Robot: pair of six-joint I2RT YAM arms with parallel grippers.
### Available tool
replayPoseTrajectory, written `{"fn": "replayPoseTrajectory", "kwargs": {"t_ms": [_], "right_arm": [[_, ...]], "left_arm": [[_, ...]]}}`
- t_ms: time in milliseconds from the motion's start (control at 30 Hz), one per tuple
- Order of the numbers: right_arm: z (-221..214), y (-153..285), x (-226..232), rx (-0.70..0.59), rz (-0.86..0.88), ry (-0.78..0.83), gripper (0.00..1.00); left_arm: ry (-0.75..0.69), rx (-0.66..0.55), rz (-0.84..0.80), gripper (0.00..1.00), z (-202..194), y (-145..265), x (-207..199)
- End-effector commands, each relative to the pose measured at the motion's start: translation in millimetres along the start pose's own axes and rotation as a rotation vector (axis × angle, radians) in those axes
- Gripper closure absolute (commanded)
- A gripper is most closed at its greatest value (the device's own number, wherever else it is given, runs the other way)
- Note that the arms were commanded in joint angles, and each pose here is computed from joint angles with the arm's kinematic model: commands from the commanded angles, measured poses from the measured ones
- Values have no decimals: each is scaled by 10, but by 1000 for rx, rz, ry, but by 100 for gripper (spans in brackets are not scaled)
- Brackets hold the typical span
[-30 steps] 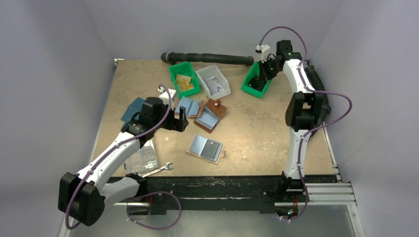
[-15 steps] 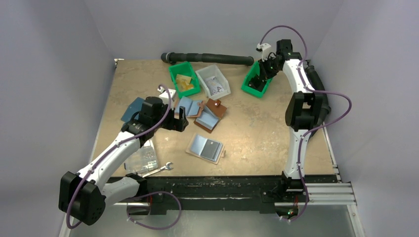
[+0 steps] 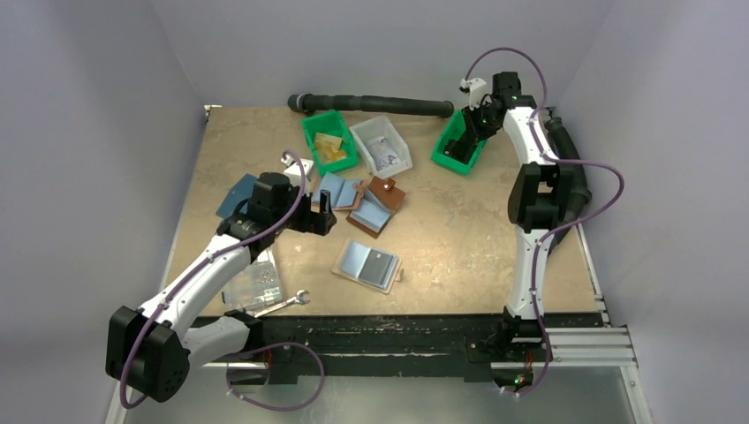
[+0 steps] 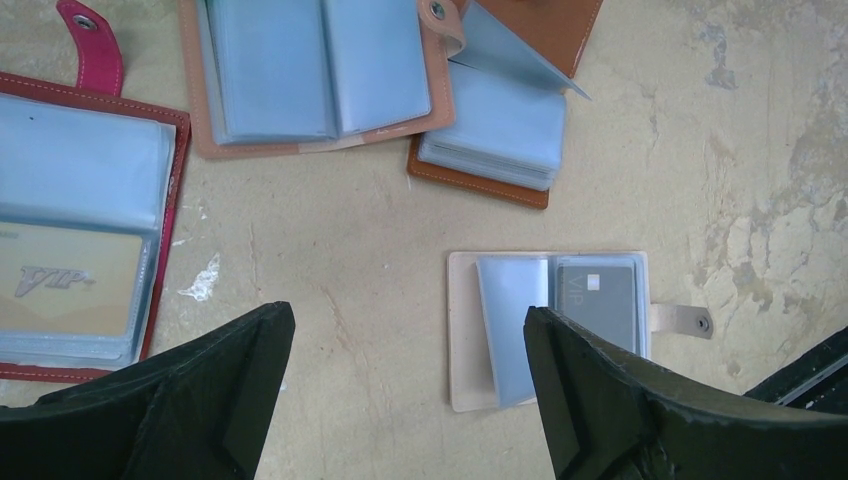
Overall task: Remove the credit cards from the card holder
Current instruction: Place the credit card in the storage box.
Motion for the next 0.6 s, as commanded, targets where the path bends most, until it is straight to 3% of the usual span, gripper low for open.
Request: {"fn": "replayPoseTrajectory", "kwargs": {"t_ms": [0, 233, 567], "right_arm": [[224, 158, -167, -50, -133, -1, 66], [265, 221, -207, -58, -179, -13, 54], [365, 506, -102, -119, -152, 2, 48]], "left_arm": [[-3, -23, -25, 8, 69, -8, -8], [22, -36, -71, 8, 111, 10, -7], [60, -107, 26, 5, 206, 97, 121]]}}
Point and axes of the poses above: each gripper's point midway between its finger pads, its own y axis back along the fingers, its own x axis along the line the jaws close on, z = x × y, the point moved 8 cm from there along y, back along the fingers, and after that the axes turned 12 degrees about y, right-handed, at the moved point
